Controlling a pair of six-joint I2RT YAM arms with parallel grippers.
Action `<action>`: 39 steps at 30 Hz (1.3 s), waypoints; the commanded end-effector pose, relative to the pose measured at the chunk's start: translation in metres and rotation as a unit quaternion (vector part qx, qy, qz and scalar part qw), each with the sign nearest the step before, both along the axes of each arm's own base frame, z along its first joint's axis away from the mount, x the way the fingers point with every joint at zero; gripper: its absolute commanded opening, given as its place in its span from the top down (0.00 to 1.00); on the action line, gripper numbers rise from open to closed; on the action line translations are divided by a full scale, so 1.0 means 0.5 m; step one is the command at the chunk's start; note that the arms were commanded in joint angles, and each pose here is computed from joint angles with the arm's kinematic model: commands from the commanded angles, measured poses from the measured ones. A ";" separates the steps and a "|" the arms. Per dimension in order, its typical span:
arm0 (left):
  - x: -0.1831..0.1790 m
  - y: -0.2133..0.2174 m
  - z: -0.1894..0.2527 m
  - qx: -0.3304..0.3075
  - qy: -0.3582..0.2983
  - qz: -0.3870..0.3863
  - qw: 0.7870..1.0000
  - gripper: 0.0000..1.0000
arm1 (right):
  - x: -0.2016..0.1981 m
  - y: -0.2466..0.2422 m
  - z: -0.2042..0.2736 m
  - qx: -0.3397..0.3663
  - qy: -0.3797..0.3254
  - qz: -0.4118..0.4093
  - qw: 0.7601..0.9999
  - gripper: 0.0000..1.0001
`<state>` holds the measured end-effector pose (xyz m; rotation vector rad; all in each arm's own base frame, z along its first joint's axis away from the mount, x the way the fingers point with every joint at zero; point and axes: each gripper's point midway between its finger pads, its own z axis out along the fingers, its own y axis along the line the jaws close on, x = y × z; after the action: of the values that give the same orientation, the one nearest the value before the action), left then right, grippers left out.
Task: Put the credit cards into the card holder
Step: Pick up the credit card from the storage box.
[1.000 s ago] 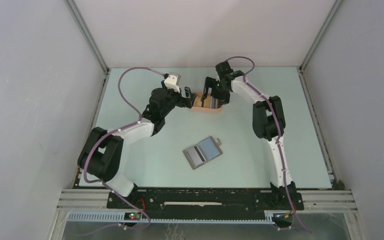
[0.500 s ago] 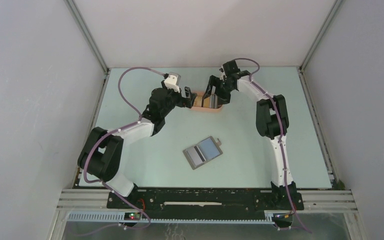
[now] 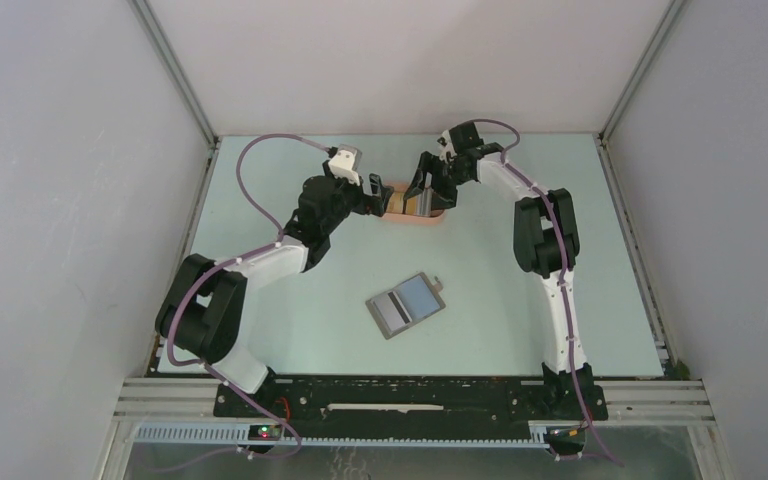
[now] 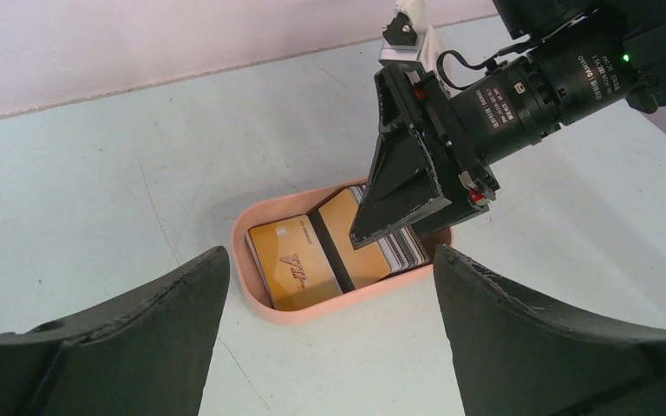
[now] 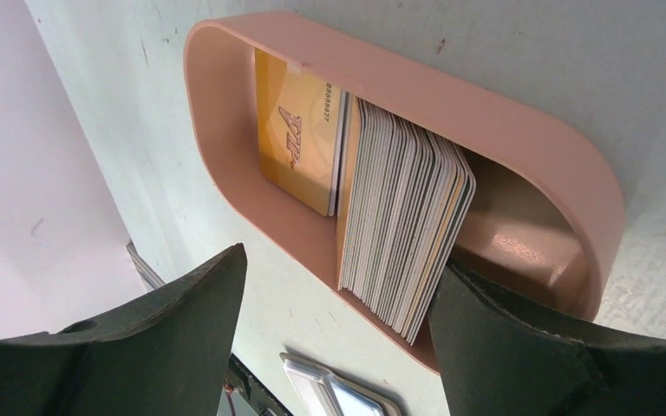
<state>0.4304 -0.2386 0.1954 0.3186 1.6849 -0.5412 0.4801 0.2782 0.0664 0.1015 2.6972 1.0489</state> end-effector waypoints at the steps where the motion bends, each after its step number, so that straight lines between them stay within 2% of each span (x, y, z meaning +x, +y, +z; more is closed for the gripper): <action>1: 0.022 -0.007 0.065 -0.007 -0.042 -0.004 0.999 0.08 | 0.005 0.008 0.030 0.027 -0.012 0.009 1.000 0.19; 39: 0.025 -0.003 0.062 -0.002 -0.040 0.001 0.999 0.08 | 0.014 -0.031 0.070 0.053 -0.023 0.006 0.998 0.26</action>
<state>0.4302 -0.2380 0.1935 0.3259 1.6905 -0.5332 0.4831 0.2627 0.0695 0.1341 2.6843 1.1483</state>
